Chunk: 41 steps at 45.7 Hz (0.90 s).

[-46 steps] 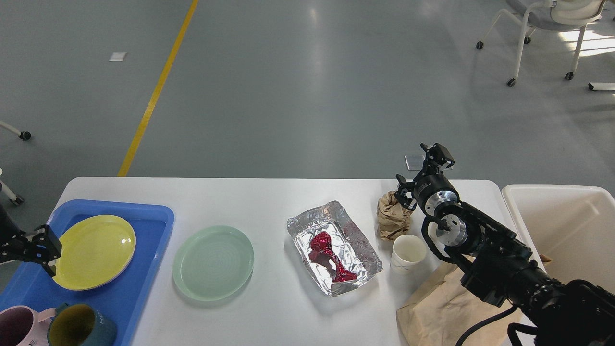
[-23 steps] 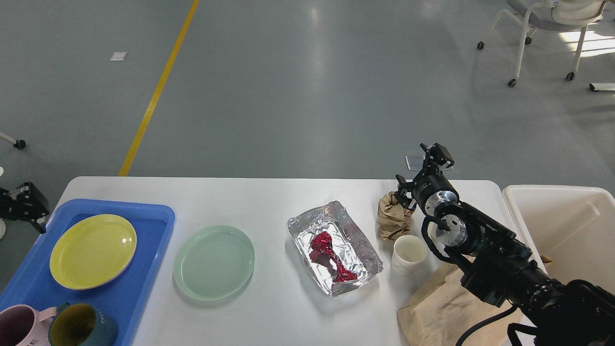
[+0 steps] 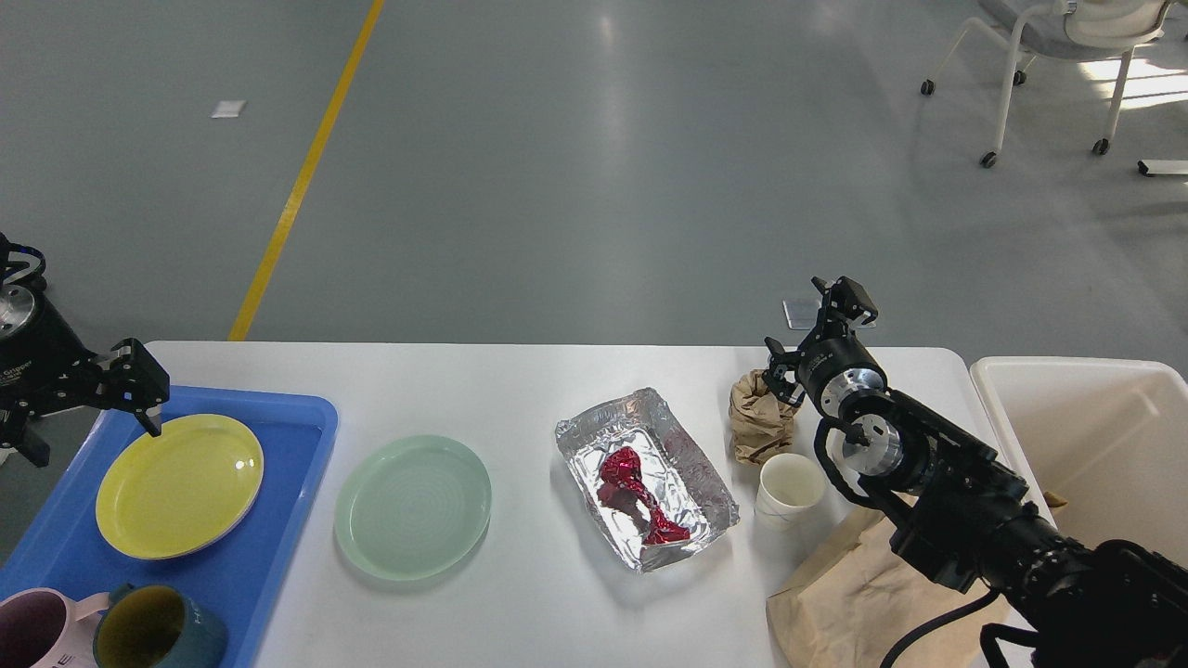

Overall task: Tidy desktop
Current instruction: 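Release the dark mug and raise the left gripper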

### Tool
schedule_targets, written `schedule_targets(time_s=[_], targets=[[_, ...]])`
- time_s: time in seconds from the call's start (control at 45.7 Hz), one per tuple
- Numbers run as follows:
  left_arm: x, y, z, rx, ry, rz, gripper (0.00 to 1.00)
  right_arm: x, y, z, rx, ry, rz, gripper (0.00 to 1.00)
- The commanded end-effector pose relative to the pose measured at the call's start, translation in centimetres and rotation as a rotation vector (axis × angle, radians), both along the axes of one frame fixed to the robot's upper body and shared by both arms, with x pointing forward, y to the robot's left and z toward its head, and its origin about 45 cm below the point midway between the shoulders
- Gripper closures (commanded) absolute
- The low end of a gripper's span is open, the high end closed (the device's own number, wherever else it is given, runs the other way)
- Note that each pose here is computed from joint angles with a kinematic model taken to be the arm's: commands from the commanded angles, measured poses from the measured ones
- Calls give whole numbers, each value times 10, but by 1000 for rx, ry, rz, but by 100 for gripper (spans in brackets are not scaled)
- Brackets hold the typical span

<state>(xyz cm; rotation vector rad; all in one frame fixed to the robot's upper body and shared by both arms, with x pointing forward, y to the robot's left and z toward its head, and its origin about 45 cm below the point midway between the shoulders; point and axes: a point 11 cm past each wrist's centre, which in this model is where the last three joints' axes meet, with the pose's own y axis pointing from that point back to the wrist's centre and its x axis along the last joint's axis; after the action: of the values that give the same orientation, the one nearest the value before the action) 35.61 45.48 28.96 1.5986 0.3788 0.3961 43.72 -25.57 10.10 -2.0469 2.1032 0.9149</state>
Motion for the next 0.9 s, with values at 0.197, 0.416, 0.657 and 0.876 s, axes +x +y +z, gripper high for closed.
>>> schedule_targets(time_s=[0.197,0.416,0.657,0.876], targets=[[3,-4,-1,-21,-12,-7,4,0,-1,0,-1,0,-1,0],[3,-4,-4,-16,-4,-11,4,0,0,0,0,0,0,0],[3,-6,-4,-22,-7,-13,4,0,-1,0,-1,0,-1,0],[2,-6,-6,-28,-4,-10,4,0,-1,0,-1,0,-1,0]])
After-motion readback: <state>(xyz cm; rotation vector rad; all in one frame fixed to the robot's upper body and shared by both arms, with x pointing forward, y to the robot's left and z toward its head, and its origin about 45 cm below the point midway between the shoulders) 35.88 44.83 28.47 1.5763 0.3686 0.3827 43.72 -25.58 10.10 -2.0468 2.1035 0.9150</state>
